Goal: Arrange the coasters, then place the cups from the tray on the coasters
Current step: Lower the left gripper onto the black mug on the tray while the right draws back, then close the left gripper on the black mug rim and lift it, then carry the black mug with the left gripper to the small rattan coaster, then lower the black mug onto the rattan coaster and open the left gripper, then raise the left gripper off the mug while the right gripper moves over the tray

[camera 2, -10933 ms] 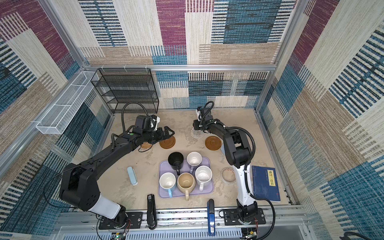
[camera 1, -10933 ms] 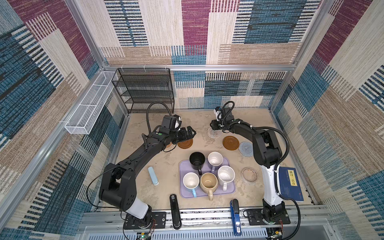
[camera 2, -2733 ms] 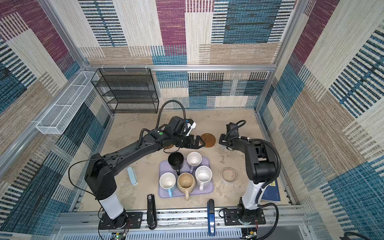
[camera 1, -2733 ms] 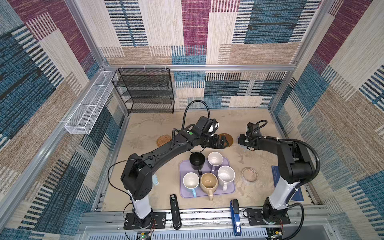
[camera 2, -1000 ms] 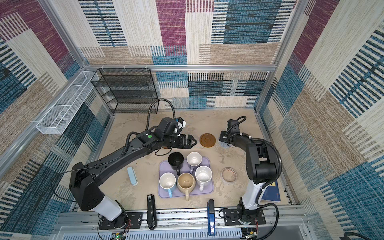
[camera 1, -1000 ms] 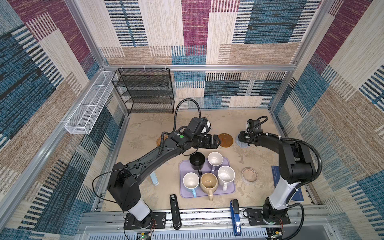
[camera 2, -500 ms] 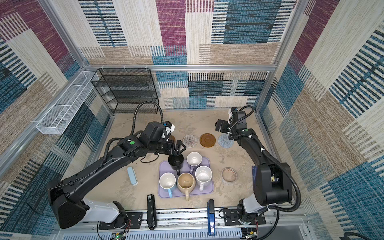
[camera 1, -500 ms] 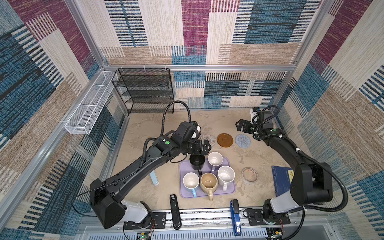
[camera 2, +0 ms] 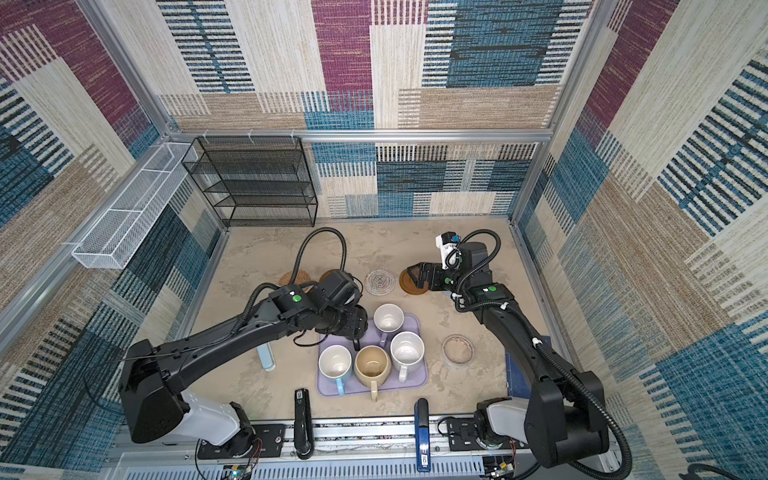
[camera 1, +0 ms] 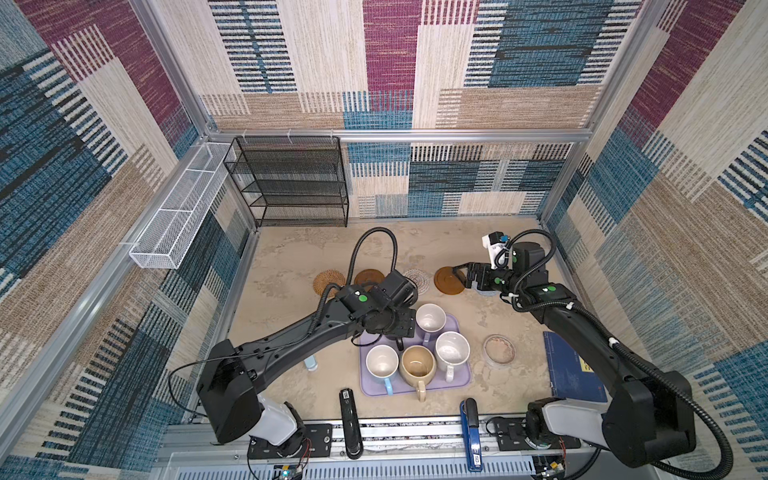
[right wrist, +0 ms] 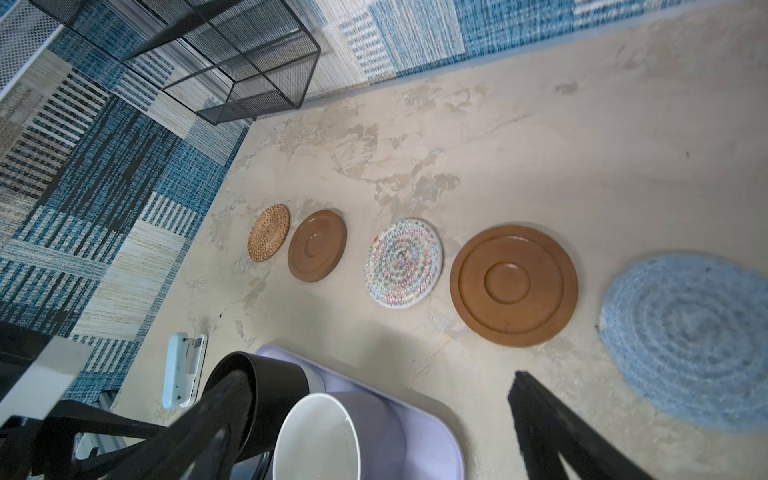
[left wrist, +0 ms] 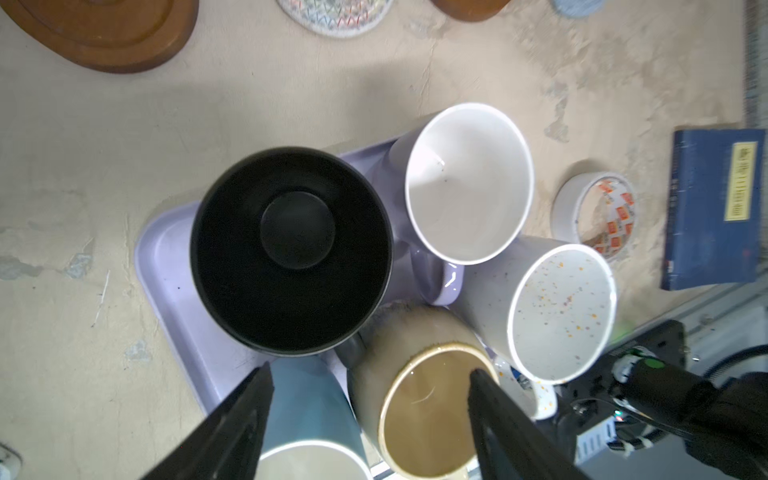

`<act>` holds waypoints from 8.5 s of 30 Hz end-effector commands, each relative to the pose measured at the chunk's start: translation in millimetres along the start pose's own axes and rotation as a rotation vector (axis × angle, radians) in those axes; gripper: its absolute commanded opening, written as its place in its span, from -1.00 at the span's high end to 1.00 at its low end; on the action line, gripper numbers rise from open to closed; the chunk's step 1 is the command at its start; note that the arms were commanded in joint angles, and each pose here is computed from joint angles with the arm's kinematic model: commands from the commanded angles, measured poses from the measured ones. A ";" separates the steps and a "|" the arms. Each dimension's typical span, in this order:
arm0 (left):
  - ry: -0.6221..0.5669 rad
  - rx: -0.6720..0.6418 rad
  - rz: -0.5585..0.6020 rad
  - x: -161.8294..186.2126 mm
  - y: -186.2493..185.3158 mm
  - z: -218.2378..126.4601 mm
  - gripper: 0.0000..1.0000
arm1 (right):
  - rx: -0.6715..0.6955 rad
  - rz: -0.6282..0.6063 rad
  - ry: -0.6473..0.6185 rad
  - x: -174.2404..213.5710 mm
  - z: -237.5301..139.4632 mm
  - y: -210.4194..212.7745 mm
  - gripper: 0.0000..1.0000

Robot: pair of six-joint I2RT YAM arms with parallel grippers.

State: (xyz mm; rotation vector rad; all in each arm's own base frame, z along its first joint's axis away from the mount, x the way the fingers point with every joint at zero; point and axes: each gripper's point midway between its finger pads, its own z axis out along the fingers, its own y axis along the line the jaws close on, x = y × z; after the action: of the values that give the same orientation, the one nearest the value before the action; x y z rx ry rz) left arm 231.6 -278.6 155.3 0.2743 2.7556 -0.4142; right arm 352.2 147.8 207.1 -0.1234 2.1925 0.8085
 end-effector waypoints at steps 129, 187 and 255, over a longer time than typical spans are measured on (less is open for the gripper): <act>-0.254 -0.309 -0.153 -121.6 197.0 -24.3 1.00 | -0.381 -0.096 0.148 25.2 130.9 187.2 -0.99; -0.242 -0.510 -0.202 -131.6 276.0 35.1 1.00 | -0.325 -0.093 0.248 68.5 175.4 160.4 -0.99; -0.140 0.206 -0.133 -38.4 65.8 -59.3 -0.99 | 0.140 -0.042 0.333 118.3 37.8 91.7 -0.42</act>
State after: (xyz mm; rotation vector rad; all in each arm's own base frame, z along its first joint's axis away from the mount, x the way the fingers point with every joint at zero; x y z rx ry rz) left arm 267.9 -203.4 214.1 0.1775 2.5681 -0.7539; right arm 270.7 263.0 155.3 -0.2908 2.5150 0.6447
